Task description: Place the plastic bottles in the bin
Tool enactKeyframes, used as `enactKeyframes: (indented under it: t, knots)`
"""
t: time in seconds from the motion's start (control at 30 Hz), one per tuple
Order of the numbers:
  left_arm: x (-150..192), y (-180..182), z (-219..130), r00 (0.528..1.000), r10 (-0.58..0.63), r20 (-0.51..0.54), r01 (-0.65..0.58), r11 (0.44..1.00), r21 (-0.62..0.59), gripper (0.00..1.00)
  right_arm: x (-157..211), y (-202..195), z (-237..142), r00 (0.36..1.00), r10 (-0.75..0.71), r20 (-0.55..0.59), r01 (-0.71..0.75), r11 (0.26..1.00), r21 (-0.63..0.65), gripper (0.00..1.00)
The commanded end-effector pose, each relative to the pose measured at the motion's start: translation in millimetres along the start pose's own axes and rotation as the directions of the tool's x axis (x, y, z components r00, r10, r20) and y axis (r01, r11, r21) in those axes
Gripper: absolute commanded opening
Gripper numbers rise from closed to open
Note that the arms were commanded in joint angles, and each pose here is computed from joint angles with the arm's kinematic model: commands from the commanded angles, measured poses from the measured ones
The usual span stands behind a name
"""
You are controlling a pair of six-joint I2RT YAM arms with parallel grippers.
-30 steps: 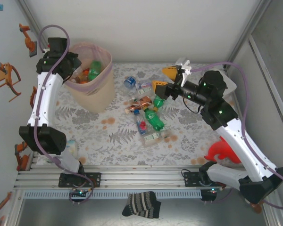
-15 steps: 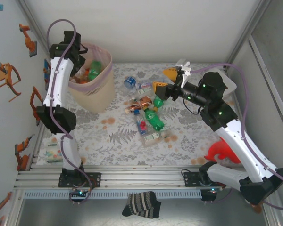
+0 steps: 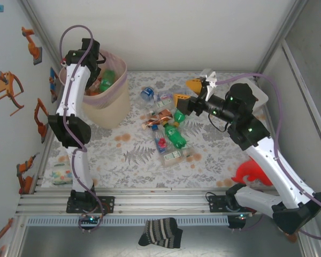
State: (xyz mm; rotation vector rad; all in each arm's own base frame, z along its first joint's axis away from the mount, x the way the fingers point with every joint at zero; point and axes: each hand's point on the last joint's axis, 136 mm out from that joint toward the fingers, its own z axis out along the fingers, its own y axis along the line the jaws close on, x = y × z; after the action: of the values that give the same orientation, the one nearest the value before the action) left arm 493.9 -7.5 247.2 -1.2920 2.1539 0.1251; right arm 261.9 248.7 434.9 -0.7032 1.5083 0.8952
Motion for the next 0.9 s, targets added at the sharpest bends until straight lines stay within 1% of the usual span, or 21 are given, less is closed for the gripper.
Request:
enactKeyframes:
  t: [0.0, 0.13, 0.23, 0.33, 0.5, 0.6, 0.7, 0.83, 0.87]
  knots:
    - [30, 16, 11, 0.994, 0.021, -0.104, -0.03, 0.996, -0.088, 0.39, -6, 4, -7, 0.999, -0.034, 0.018, 0.034, 0.999, 0.008, 0.8]
    - [16, 18, -12, 0.999, 0.014, -0.033, -0.016, 0.998, -0.065, 0.39, -6, 4, -7, 0.999, -0.036, 0.02, 0.036, 0.999, 0.006, 0.8]
    - [12, 16, -29, 1.0, 0.013, -0.008, -0.013, 0.999, -0.035, 0.39, -6, 4, -7, 0.999, -0.034, 0.021, 0.034, 0.999, 0.005, 0.8]
    - [13, 18, -44, 1.0, -0.001, -0.004, 0.001, 1.0, -0.015, 0.39, -6, 5, -6, 0.999, -0.035, 0.02, 0.035, 0.999, 0.0, 0.8]
    - [24, 20, -62, 1.0, 0.018, 0.008, -0.018, 1.0, 0.003, 0.39, -6, 6, -7, 0.999, -0.037, 0.021, 0.037, 0.999, -0.004, 0.8]
    - [30, 28, -59, 1.0, 0.008, 0.001, -0.008, 1.0, -0.022, 0.4, -5, 7, -8, 0.999, -0.036, 0.017, 0.036, 0.999, -0.01, 0.8]
    - [34, 33, -47, 1.0, 0.012, -0.001, -0.012, 0.998, -0.062, 0.44, -3, 7, -8, 0.999, -0.038, 0.014, 0.038, 0.999, -0.01, 0.8]
    - [45, 33, -24, 0.996, -0.019, -0.09, 0.011, 0.996, -0.091, 0.5, -4, 8, -11, 0.999, -0.043, 0.013, 0.043, 0.999, -0.007, 0.8]
    - [47, 32, -20, 0.994, -0.022, -0.103, 0.012, 0.995, -0.095, 0.53, -4, 8, -12, 0.999, -0.045, 0.012, 0.045, 0.999, -0.002, 0.8]
